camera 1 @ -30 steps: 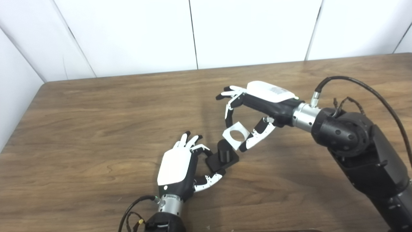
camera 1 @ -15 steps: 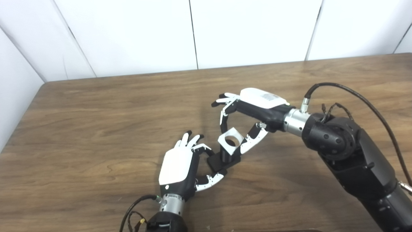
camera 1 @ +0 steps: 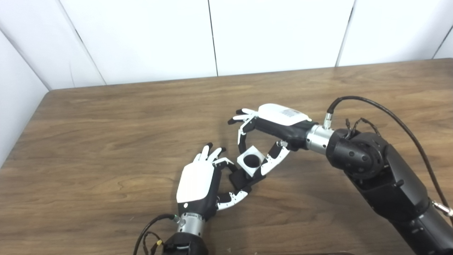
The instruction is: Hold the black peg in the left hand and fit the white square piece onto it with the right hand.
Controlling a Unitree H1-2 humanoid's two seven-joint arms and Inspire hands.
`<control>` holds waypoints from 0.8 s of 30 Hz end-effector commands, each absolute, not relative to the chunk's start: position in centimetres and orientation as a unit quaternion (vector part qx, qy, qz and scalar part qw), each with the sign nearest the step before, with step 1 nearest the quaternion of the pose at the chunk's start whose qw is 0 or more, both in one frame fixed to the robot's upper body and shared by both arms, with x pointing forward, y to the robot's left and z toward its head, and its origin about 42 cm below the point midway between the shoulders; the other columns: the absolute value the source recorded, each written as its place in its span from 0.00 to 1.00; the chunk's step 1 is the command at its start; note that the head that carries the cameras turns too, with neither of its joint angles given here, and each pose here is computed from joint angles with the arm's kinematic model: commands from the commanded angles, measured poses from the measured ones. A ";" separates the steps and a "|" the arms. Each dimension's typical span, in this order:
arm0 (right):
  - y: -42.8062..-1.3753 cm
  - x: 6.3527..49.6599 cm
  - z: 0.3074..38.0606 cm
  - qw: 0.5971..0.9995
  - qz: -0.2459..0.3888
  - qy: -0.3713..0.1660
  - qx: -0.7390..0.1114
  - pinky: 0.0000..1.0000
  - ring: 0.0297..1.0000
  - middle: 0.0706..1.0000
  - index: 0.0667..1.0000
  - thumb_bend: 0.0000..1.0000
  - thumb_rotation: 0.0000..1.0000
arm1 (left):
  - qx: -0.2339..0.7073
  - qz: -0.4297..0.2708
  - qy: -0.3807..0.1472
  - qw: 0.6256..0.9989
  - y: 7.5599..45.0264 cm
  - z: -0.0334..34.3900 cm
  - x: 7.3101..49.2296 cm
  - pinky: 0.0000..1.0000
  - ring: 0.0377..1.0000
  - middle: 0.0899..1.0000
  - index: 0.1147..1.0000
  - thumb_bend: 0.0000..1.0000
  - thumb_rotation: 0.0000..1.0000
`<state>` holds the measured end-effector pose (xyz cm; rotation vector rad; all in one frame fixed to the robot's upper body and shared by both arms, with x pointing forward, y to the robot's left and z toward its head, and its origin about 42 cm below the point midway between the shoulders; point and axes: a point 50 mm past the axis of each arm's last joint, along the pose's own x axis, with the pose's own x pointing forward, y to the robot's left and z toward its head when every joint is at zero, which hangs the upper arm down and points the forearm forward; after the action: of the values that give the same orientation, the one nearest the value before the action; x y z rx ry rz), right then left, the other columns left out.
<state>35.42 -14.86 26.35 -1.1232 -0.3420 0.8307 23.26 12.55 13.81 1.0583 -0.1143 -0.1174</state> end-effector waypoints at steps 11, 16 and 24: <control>-14.7 35.5 26.7 0.740 0.384 -0.173 -0.524 0.86 1.00 0.91 0.45 0.52 0.14 | 0.501 -0.036 -0.083 0.861 12.0 15.1 23.6 0.94 1.00 0.89 0.52 0.55 0.39; -14.7 35.6 26.6 0.743 0.381 -0.170 -0.523 0.87 1.00 0.91 0.45 0.52 0.14 | 0.500 -0.036 -0.082 0.861 11.9 15.2 23.5 0.94 1.00 0.89 0.52 0.55 0.39; -14.8 36.0 26.8 0.747 0.374 -0.165 -0.524 0.87 1.00 0.91 0.45 0.52 0.14 | 0.496 -0.035 -0.082 0.864 11.8 15.3 23.3 0.95 1.00 0.90 0.52 0.55 0.41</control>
<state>35.28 -14.95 24.76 -1.1271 -0.2908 0.8531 23.32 12.37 13.94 1.0650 -0.1211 -0.1167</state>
